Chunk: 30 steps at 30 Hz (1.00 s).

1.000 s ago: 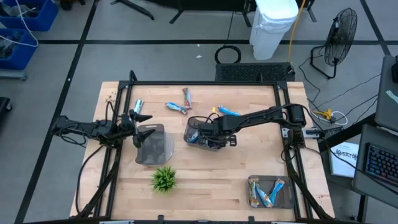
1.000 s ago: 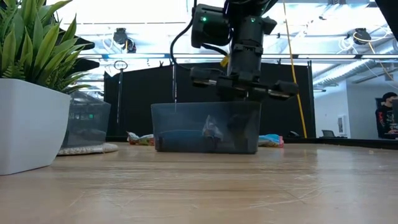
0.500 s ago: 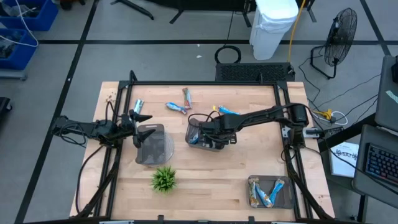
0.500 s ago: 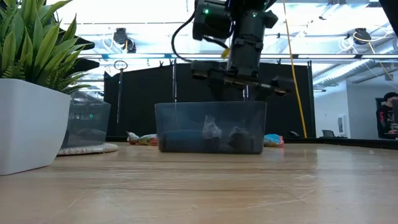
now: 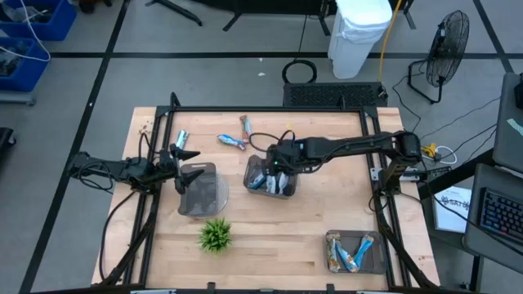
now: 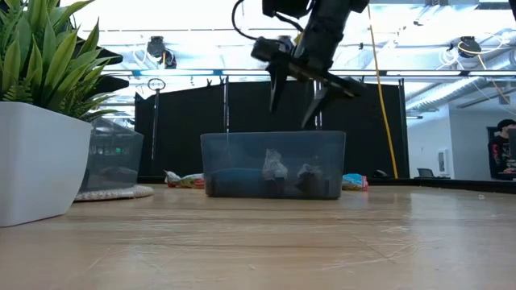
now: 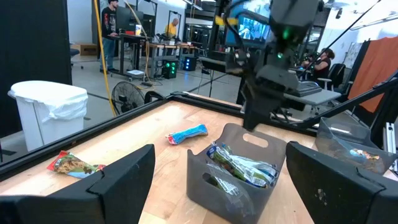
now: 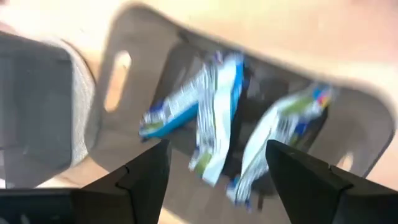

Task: Pick and place Granola Bars by type
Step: Put the orange granola bar into the bottom black bin

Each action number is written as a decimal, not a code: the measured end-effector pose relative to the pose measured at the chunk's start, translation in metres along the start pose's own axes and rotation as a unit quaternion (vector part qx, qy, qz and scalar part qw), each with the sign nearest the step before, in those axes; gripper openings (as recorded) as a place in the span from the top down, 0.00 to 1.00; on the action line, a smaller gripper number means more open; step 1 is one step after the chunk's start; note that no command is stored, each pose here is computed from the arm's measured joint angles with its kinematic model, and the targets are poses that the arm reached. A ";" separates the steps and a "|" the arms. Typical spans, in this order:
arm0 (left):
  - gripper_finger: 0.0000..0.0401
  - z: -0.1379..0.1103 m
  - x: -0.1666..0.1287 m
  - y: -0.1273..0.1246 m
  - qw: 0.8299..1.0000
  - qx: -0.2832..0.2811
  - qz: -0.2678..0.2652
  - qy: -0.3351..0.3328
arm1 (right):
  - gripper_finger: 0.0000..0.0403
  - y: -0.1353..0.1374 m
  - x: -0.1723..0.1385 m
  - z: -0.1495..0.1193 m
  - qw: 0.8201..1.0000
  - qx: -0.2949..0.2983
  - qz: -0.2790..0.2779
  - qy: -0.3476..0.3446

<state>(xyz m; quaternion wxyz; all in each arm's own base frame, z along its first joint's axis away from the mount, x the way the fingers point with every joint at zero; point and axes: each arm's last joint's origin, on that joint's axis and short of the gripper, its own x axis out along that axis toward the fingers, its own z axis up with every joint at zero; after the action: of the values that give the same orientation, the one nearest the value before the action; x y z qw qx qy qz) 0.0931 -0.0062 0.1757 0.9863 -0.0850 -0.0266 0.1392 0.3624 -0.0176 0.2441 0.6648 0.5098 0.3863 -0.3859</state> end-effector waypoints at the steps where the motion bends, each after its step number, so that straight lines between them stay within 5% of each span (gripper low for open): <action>1: 0.10 0.000 0.000 0.000 1.000 0.000 0.000 0.000 | 0.37 0.000 -0.003 0.003 1.000 -0.012 0.006 -0.007; 7: 0.10 0.000 0.000 0.000 1.000 0.000 0.000 0.000 | 0.37 0.007 -0.023 0.016 0.988 -0.127 0.072 -0.051; 13: 0.10 0.000 0.000 0.000 1.000 0.000 0.000 0.000 | 0.37 0.016 -0.044 0.021 0.955 -0.244 0.134 -0.100; 30: 0.10 0.000 0.000 0.000 1.000 0.000 0.000 0.000 | 0.34 0.032 -0.086 0.007 0.864 -0.407 0.228 -0.190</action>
<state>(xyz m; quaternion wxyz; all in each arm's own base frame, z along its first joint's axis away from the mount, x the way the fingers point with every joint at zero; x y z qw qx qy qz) 0.0931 -0.0062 0.1757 0.9863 -0.0849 -0.0264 0.1391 0.3573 -0.0080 0.3352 0.9434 0.1842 0.2478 -0.1213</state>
